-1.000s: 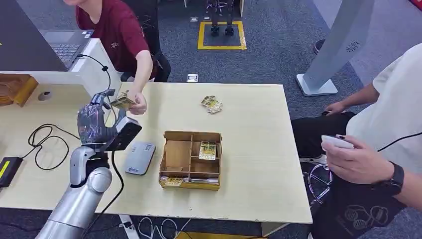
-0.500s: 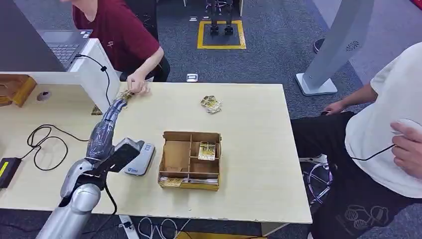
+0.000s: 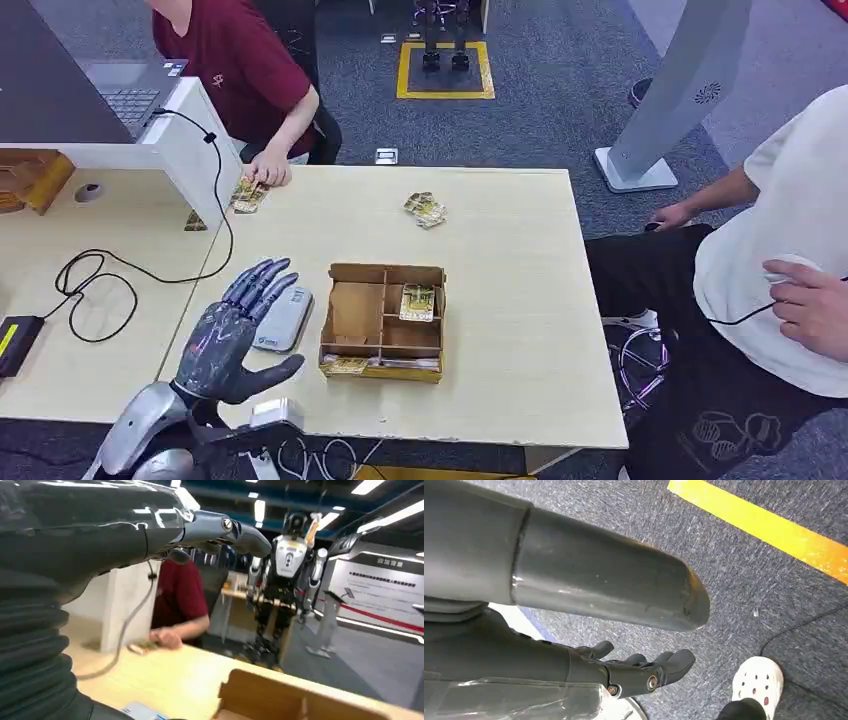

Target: Pass the card to the sensor for recognition and then transmit it.

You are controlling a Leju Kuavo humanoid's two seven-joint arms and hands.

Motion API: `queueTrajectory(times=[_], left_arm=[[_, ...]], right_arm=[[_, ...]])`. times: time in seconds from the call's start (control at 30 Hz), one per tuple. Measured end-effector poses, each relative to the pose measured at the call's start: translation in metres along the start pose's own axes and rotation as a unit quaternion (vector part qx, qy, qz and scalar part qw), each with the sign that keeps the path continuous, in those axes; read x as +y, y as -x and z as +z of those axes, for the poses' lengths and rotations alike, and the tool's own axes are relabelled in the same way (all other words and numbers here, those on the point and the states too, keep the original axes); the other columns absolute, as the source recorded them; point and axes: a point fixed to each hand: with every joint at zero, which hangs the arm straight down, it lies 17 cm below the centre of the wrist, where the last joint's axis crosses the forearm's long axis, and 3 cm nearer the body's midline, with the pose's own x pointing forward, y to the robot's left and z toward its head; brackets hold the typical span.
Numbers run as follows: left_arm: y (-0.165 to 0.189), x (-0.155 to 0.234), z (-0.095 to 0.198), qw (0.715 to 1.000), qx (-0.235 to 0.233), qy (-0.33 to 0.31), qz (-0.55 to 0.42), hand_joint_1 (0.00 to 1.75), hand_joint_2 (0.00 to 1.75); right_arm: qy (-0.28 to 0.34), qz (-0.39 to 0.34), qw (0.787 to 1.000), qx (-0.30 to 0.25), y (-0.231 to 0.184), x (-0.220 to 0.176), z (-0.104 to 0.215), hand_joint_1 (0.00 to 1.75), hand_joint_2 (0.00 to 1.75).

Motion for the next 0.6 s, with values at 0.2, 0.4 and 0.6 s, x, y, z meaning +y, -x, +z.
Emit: queueTrajectory(times=[0.2, 0.4, 0.6], left_arm=[[-0.028, -0.024, 0.02, 0.999, -0.023, 0.017, -0.021, 0.0, 1.75], [-0.043, -0.038, 0.027, 0.999, -0.034, 0.034, -0.018, 0.0, 1.75], [-0.049, -0.046, 0.028, 0.998, -0.036, 0.043, -0.04, 0.0, 1.75]], right_arm=[[0.006, -0.002, 1.0, 0.003, 0.002, -0.005, -0.002, 0.0, 0.0], [0.007, -0.002, 1.0, 0.008, 0.003, -0.007, -0.002, 0.0, 0.0], [0.003, -0.003, 1.0, 0.012, 0.004, -0.006, -0.002, 0.0, 0.0]])
